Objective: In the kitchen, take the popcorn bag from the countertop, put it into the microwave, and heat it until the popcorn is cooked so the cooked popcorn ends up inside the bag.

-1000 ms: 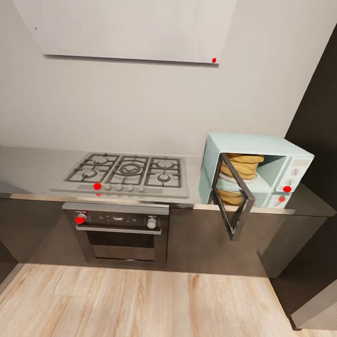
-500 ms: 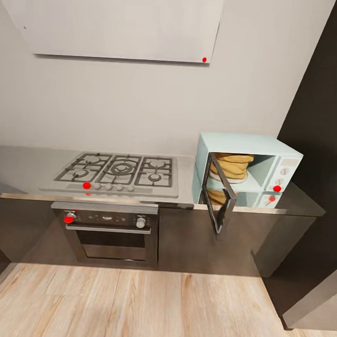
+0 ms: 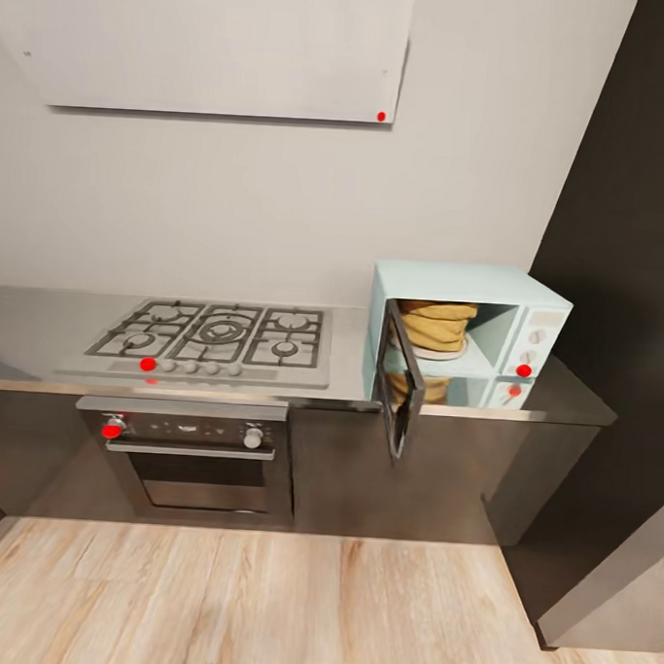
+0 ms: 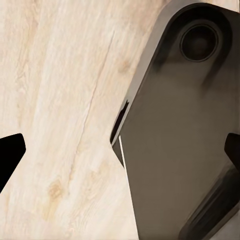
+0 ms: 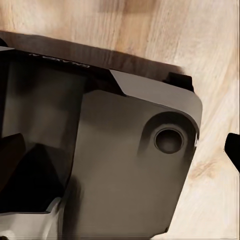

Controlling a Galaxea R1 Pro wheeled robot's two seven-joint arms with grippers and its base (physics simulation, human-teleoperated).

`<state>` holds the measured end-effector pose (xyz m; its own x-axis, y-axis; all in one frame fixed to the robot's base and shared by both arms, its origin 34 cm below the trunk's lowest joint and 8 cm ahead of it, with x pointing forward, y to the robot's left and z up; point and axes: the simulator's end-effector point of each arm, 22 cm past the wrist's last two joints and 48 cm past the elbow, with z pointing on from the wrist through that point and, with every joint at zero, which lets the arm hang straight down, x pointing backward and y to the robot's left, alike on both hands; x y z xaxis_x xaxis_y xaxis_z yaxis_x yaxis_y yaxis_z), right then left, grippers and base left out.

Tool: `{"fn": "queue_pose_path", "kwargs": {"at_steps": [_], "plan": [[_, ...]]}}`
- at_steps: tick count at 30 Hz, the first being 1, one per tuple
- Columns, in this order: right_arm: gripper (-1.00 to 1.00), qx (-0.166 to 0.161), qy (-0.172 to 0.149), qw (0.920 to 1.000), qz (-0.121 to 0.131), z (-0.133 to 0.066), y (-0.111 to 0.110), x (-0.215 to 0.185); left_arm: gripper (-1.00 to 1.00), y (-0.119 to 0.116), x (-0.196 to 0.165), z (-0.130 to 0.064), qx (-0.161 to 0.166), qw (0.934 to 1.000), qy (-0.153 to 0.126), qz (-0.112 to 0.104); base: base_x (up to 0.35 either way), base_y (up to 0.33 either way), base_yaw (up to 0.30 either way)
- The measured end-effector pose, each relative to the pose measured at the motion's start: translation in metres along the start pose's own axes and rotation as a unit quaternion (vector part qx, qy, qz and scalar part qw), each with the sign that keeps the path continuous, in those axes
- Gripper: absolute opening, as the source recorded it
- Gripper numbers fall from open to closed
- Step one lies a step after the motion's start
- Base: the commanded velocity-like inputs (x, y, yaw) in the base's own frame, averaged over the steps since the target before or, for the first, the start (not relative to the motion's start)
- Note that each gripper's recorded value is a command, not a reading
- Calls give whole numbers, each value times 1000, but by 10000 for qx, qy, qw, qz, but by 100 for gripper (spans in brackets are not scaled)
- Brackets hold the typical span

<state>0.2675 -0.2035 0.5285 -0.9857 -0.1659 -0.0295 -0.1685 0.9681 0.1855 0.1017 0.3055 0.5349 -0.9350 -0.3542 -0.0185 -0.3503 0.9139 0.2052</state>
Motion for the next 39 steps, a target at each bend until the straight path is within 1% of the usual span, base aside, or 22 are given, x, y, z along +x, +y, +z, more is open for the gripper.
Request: {"fn": "queue_pose_path", "kwargs": {"at_steps": [12,21,29,35,39], "plan": [[100,7,-3,10000,-32,0,-1,0,100,0,0,0,0,10000,-1,1,0,-261,0],[100,43,27,10000,-19,0,-4,2,100,-2,-1,0,41,10000,-15,45,0,-27,0],[100,218,16,9998,-8,-3,-26,4,100,-2,-1,0,50,10000,-8,30,0,0,0],[100,229,72,9997,5,-4,-28,7,100,-3,0,0,56,10000,5,38,0,-178,0],[100,233,68,9997,7,-4,-28,6,100,-2,-2,0,29,10000,-24,30,0,-49,0]]}}
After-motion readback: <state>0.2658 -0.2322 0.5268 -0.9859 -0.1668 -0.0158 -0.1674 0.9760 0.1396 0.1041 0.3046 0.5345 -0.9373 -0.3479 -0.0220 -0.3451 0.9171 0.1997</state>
